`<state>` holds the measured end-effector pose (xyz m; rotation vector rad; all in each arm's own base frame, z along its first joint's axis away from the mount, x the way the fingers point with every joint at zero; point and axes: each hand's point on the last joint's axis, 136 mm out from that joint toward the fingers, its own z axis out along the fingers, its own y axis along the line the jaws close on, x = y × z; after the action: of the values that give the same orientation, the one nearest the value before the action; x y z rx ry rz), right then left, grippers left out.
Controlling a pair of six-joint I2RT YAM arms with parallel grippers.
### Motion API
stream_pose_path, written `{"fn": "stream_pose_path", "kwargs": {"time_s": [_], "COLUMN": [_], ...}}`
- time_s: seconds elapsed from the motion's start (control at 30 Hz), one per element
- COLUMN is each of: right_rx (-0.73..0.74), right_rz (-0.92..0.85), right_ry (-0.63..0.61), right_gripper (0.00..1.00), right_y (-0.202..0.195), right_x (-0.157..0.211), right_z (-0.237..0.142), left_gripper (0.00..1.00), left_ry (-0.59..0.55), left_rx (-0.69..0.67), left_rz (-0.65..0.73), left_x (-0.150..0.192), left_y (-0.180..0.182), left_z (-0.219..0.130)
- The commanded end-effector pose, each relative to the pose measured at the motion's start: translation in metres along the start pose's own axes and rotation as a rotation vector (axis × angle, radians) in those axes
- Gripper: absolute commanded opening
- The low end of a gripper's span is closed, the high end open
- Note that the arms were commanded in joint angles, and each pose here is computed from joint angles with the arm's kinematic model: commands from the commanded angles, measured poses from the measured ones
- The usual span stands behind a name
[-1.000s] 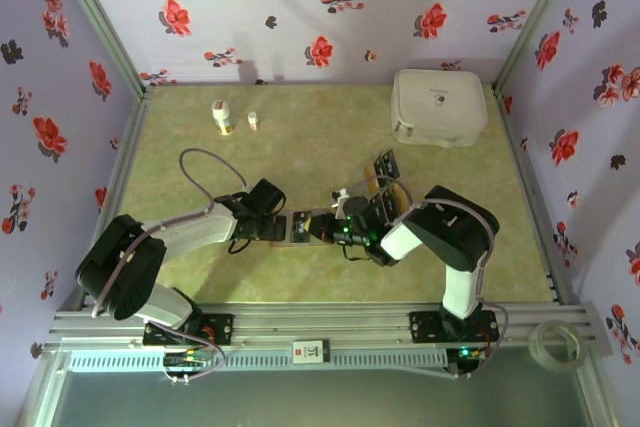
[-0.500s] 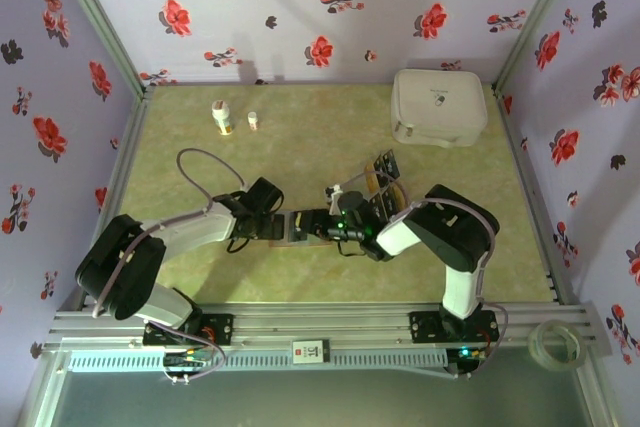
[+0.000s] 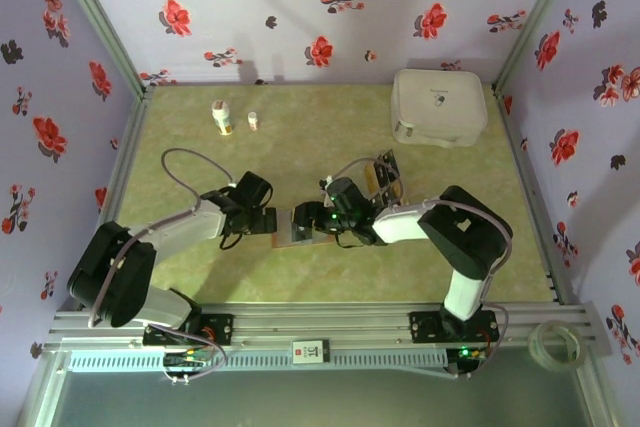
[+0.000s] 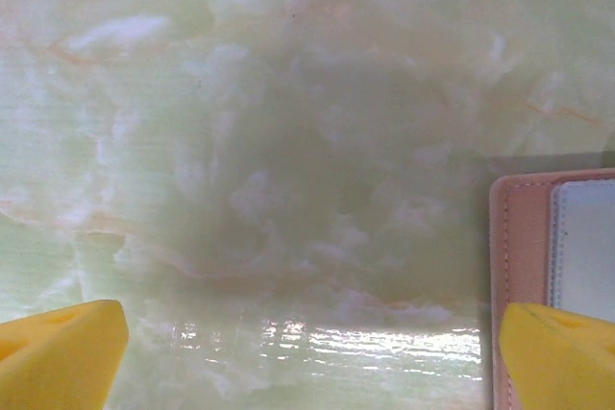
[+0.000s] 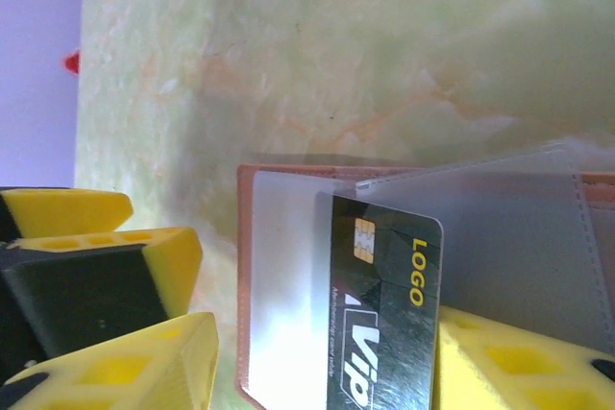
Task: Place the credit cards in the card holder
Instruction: Insert the credit card into the card slot.
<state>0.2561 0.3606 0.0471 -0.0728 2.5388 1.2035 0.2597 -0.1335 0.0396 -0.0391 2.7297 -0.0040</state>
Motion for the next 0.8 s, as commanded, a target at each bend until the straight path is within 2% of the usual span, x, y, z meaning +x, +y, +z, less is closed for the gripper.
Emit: {"fn": "stream_pose_path", "kwargs": {"time_s": [0.0, 0.17, 0.3, 0.37, 0.5, 0.57, 0.77], "right_rx": [0.116, 0.168, 0.268, 0.318, 0.428, 0.456, 0.479], "right_rz": [-0.058, -0.11, -0.143, -0.158, -0.193, -0.206, -0.225], "right_ry": [0.015, -0.004, 0.003, 0.016, 0.046, 0.059, 0.089], "right_gripper": [0.61, 0.62, 0.58, 0.52, 0.26, 0.18, 0.09], "right_y": [-0.004, 0.004, -0.007, -0.014, -0.029, -0.033, -0.035], "right_x": [-0.007, -0.017, -0.02, -0.019, -0.02, -0.021, -0.021], "right_z": [-0.013, -0.029, -0.038, -0.04, -0.043, -0.043, -0.033], "left_gripper": [1.0, 1.0, 1.0, 1.0, 1.0, 1.0, 1.0], "left_ry": [0.026, 0.047, 0.067, 0.076, 0.081, 0.078, 0.081], "left_rx": [-0.01, -0.023, -0.037, -0.051, -0.087, -0.104, -0.134], "left_rz": [-0.032, -0.039, -0.048, -0.054, -0.067, -0.071, -0.071], "left_x": [0.006, 0.011, 0.017, 0.021, 0.025, 0.025, 0.025], "left_y": [0.007, 0.011, 0.015, 0.018, 0.026, 0.029, 0.033], "left_z": [-0.001, 0.003, 0.007, 0.009, 0.009, 0.009, 0.009]}}
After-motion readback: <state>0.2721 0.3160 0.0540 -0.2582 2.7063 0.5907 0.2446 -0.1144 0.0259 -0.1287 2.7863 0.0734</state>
